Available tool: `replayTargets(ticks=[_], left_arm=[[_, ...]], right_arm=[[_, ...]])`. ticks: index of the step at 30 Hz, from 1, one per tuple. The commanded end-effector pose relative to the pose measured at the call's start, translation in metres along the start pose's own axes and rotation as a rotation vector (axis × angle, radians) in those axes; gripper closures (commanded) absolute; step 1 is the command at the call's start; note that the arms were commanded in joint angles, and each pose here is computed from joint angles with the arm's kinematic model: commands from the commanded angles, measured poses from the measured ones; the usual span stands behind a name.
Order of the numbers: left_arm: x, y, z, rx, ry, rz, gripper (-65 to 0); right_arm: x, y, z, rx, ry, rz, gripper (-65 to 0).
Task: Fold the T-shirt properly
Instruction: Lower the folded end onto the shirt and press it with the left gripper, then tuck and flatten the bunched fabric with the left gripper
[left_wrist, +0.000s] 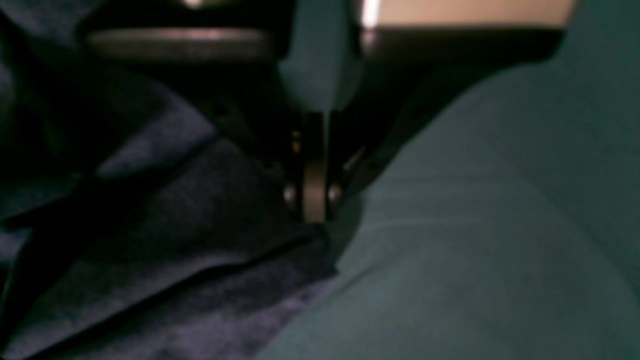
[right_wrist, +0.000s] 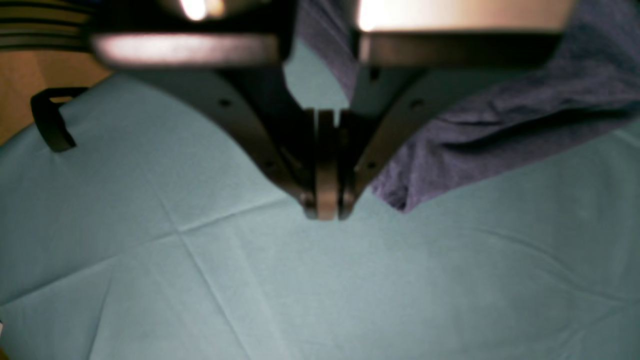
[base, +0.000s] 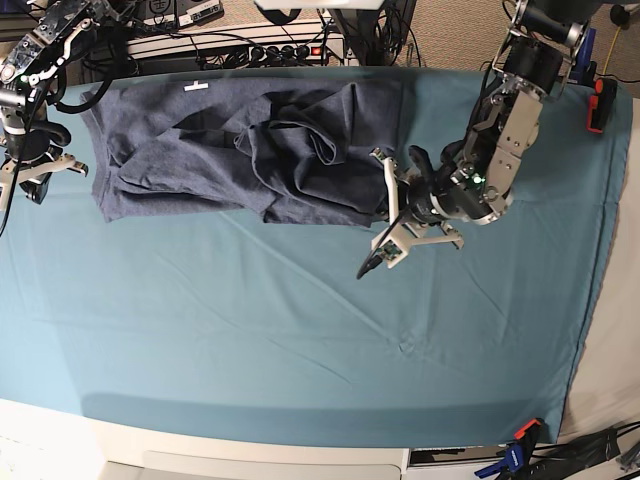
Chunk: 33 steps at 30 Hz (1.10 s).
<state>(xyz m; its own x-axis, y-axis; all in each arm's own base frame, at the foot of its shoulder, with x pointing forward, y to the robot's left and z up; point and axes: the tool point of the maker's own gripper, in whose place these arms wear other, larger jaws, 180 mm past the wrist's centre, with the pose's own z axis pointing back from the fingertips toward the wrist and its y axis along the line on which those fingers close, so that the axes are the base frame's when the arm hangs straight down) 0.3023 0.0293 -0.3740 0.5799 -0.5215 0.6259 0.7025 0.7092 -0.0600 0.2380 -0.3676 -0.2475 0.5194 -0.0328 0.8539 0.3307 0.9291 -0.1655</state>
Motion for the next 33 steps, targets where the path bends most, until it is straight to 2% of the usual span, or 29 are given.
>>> replayTargets(ticks=[1, 3, 10, 15, 24, 33], left_arm=[[0.014, -0.001, 0.007, -0.015, -0.055, 0.010, 0.0], [0.015, -0.011, 0.013, -0.045, -0.082, 0.031, 0.0], [0.016, -0.046, 0.035, -0.070, -0.155, -0.004, 0.0], [0.000, -0.057, 0.032, -0.089, -0.130, 0.019, 0.0], [0.004, -0.068, 0.029, -0.118, -0.175, 0.022, 0.0], [0.000, -0.100, 0.005, -0.207, -0.140, 0.073, 0.0]], right_arm=[[0.016, -0.002, 0.003, -0.004, -0.054, 0.014, 0.0], [0.016, -0.002, 0.003, -0.004, -0.055, 0.014, 0.0], [0.016, -0.002, 0.003, -0.004, -0.055, 0.014, 0.0], [0.016, -0.002, 0.003, -0.004, -0.056, 0.014, 0.0], [0.017, -0.002, 0.003, -0.001, -0.060, 0.012, 0.0], [0.018, 0.000, 0.003, 0.008, -0.065, 0.006, 0.0]])
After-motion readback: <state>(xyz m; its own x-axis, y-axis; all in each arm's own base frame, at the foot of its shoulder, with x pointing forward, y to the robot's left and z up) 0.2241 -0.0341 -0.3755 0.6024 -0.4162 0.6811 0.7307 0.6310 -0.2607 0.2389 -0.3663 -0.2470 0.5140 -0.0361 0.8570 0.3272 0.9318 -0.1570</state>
